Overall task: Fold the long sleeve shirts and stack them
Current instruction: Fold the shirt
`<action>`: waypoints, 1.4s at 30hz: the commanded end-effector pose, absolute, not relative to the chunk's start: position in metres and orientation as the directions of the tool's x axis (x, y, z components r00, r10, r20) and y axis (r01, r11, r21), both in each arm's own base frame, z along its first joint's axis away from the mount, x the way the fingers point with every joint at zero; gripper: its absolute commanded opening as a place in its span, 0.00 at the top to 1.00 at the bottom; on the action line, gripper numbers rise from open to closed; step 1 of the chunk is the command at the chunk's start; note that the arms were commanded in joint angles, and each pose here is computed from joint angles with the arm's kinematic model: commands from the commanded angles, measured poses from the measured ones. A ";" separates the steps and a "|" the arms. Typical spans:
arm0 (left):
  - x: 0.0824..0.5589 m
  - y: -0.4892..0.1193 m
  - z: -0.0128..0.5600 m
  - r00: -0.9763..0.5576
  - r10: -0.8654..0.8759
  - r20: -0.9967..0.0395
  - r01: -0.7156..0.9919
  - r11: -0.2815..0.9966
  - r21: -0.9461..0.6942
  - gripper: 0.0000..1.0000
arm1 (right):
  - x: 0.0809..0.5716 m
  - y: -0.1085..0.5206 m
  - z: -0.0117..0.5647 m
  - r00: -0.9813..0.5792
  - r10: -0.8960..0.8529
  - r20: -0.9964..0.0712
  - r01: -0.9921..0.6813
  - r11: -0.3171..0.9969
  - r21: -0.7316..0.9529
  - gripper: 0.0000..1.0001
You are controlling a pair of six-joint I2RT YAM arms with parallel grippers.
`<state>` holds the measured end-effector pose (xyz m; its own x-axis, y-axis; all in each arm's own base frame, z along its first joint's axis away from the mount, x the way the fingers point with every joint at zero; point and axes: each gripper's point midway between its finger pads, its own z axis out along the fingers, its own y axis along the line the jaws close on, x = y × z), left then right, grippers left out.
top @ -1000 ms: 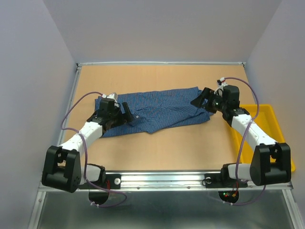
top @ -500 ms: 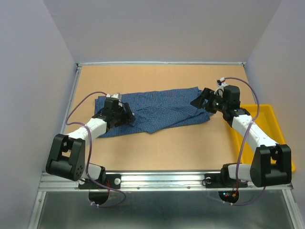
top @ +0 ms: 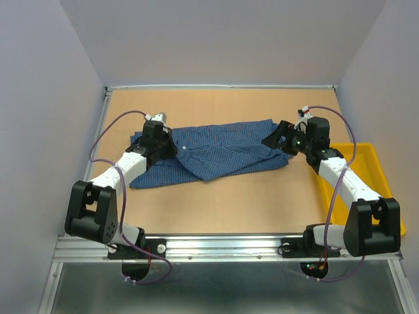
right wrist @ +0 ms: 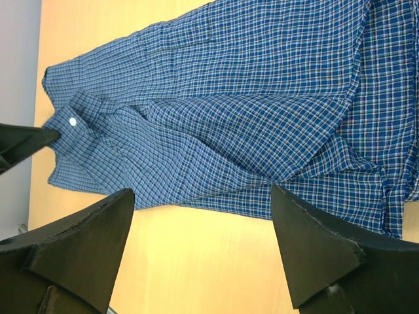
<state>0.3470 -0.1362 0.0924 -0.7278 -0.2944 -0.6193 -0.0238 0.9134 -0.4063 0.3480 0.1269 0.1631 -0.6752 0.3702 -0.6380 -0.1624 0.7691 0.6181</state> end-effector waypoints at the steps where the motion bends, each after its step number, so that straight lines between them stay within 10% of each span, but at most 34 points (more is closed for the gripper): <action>1: 0.366 -0.135 0.137 -0.661 -0.276 -0.698 0.017 0.924 -0.382 0.97 | 0.343 0.130 0.164 -0.668 0.351 -0.656 -0.199 0.766 0.611 0.11; 20: 0.348 -0.185 0.281 -0.475 -0.256 -0.842 0.350 0.823 -0.448 0.97 | 0.359 0.130 0.169 -0.660 0.340 -0.670 -0.204 0.777 0.595 0.12; 42: 0.130 -0.352 0.270 -0.367 0.222 -0.903 0.929 0.133 -0.345 1.00 | 0.367 0.103 0.221 -0.480 0.366 -0.797 -0.179 0.849 0.498 0.12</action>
